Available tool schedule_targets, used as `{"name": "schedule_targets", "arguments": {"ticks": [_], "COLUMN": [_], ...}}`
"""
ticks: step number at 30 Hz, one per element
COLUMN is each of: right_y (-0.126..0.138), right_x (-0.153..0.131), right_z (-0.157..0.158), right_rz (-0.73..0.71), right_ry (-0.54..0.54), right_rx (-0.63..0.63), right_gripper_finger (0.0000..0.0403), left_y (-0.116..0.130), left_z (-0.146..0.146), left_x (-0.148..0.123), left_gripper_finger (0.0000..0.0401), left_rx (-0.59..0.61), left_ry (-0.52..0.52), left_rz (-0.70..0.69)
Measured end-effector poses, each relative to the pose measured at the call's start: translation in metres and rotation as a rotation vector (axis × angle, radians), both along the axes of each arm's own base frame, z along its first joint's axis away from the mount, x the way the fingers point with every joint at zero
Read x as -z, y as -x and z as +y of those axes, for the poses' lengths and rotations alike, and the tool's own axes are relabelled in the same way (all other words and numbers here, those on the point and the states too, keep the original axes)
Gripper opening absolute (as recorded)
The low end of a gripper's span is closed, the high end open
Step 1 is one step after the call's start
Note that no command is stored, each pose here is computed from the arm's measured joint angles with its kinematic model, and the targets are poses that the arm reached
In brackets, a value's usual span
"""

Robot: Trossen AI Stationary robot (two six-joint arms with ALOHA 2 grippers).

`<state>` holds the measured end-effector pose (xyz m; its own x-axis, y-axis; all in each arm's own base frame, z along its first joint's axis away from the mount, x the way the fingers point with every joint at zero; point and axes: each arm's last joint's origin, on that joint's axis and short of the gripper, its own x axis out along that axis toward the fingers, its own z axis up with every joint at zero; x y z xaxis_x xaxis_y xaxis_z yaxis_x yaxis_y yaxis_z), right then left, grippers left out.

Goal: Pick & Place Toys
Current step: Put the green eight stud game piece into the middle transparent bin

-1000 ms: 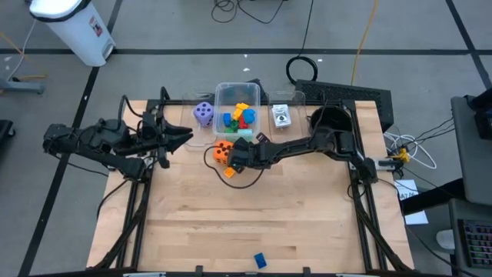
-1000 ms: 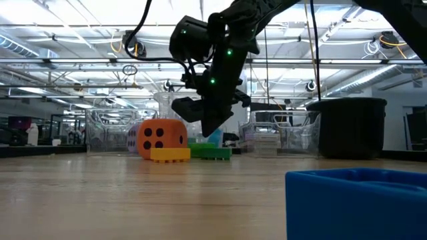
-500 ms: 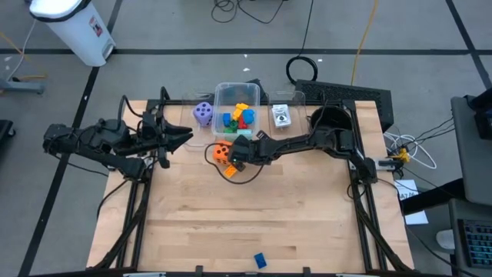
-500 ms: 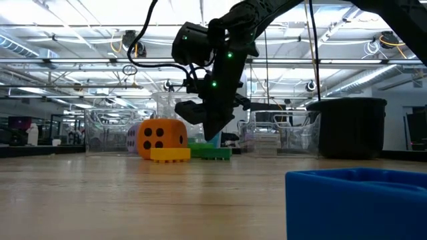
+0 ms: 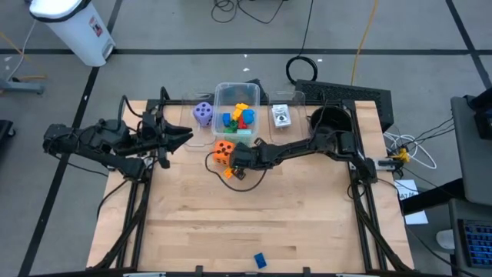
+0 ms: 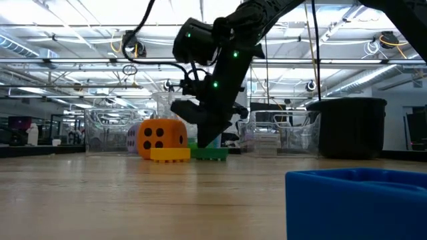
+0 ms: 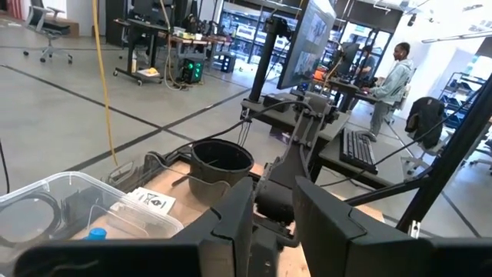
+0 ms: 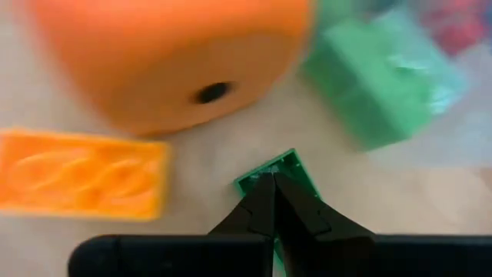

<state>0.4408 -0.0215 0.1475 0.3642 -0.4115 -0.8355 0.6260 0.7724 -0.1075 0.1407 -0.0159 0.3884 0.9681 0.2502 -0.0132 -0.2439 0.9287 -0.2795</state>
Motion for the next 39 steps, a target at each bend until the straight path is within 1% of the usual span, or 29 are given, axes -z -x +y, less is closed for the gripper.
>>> {"name": "schedule_targets", "arguments": {"ticks": [4, 7, 13, 15, 17, 19, 23, 24, 26, 29, 31, 34, 36, 37, 39], "right_y": [0.001, 0.002, 0.013, 0.015, 0.017, 0.015, 0.013, 0.013, 0.012, 0.010, 0.008, 0.007, 0.008, 0.009, 0.010], "right_x": [-0.013, -0.028, -0.079, -0.093, -0.101, -0.104, -0.104, -0.105, -0.106, -0.108, -0.111, -0.113, -0.113, -0.112, -0.110], "right_z": [0.013, 0.025, 0.047, 0.050, 0.050, 0.044, 0.028, 0.025, 0.020, 0.014, 0.010, 0.007, 0.007, 0.007, 0.007], "right_rz": [-0.032, -0.075, -0.212, -0.262, -0.282, -0.302, -0.324, -0.331, -0.346, -0.375, -0.414, -0.450, -0.442, -0.431, -0.406], "right_ry": [-0.082, -0.120, -0.130, -0.115, -0.114, -0.155, -0.313, -0.344, -0.370, -0.353, -0.375, -0.448, -0.481, -0.483, -0.453], "right_rx": [-0.080, -0.134, -0.205, -0.240, -0.272, -0.315, -0.438, -0.455, -0.479, -0.494, -0.515, -0.541, -0.565, -0.577, -0.613], "right_gripper_finger": [0.0000, 0.0000, 0.0000, 0.0000, 0.0000, 0.0000, 0.0012, 0.0018, 0.0031, 0.0057, 0.0080, 0.0123, 0.0156, 0.0173, 0.0206], "left_y": [0.000, 0.000, 0.000, 0.000, 0.000, 0.000, 0.000, 0.000, 0.000, 0.000, 0.000, 0.000, 0.000, 0.000, 0.000], "left_z": [0.000, 0.000, 0.000, 0.000, 0.000, 0.000, 0.000, 0.000, 0.000, 0.000, 0.000, 0.000, 0.000, 0.000, 0.000], "left_x": [0.000, 0.000, 0.000, 0.000, 0.000, 0.000, 0.000, 0.000, 0.000, 0.000, 0.000, 0.001, 0.001, 0.001, 0.001], "left_gripper_finger": [0.0097, 0.0097, 0.0097, 0.0097, 0.0097, 0.0097, 0.0097, 0.0097, 0.0097, 0.0097, 0.0097, 0.0097, 0.0097, 0.0097, 0.0097], "left_rx": [0.000, 0.000, 0.000, 0.000, -0.001, -0.001, 0.000, -0.001, -0.001, 0.004, 0.008, 0.009, 0.009, 0.009, 0.009], "left_ry": [0.003, 0.004, 0.003, 0.001, -0.001, 0.000, 0.007, 0.012, 0.031, 0.034, 0.034, 0.033, 0.033, 0.033, 0.033], "left_rz": [-0.001, -0.001, 0.000, 0.001, 0.001, 0.001, -0.002, -0.003, -0.008, -0.008, -0.007, -0.001, 0.000, 0.000, 0.001]}}
